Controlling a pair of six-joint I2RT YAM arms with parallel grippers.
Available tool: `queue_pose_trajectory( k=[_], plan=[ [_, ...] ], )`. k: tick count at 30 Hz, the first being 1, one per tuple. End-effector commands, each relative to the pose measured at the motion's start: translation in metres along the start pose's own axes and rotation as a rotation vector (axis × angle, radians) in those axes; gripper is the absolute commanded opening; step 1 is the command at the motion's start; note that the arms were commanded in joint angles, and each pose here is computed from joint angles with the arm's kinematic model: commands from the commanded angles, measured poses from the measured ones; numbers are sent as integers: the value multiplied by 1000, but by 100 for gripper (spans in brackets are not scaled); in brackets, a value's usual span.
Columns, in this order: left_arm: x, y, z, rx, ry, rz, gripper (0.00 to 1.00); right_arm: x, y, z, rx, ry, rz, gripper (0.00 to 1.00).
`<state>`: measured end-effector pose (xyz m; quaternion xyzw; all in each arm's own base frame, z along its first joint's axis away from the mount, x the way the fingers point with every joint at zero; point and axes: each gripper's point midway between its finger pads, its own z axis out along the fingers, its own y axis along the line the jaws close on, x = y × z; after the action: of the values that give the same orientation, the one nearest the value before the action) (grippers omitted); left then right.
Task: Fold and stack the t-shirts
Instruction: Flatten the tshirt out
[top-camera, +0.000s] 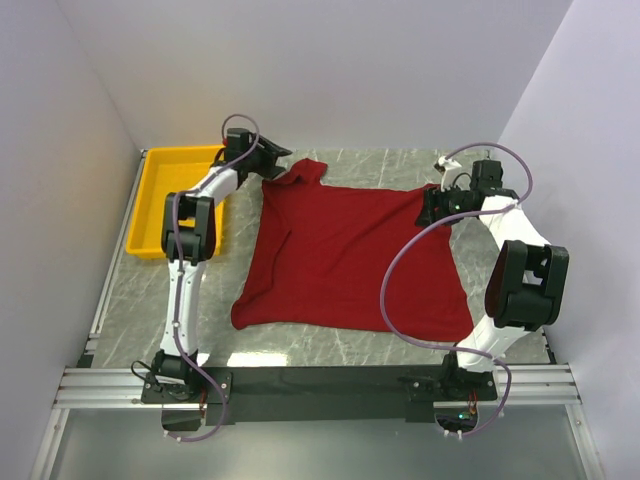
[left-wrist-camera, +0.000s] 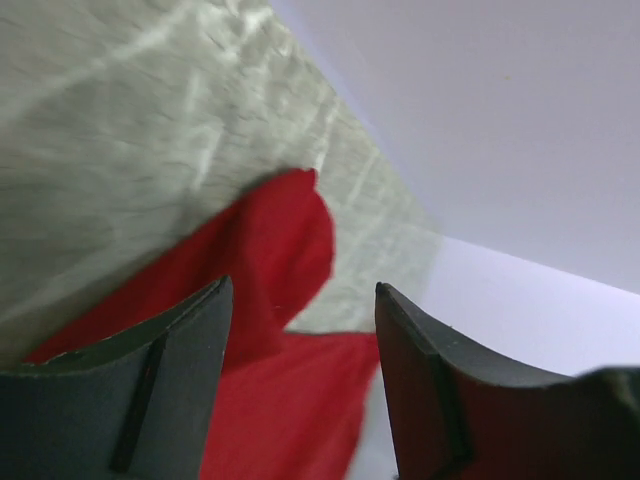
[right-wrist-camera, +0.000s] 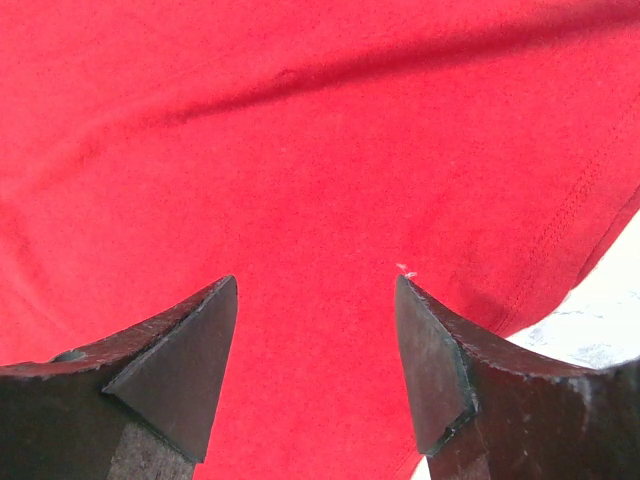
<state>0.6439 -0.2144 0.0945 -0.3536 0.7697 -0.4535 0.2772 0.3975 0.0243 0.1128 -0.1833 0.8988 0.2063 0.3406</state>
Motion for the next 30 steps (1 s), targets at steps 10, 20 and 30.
queue_pose_trajectory(
  k=[10, 20, 30],
  plan=[
    [-21, -37, -103, -269, -102, 948, 66, -13, 2, -10, 1, -52, -32, 71],
    [10, -18, -98, -345, -12, 1612, 70, -16, 0, -12, 6, -47, -44, 71],
    [13, 0, -82, -363, 83, 1913, 70, -18, -4, -14, 10, -46, -38, 71]
  ],
)
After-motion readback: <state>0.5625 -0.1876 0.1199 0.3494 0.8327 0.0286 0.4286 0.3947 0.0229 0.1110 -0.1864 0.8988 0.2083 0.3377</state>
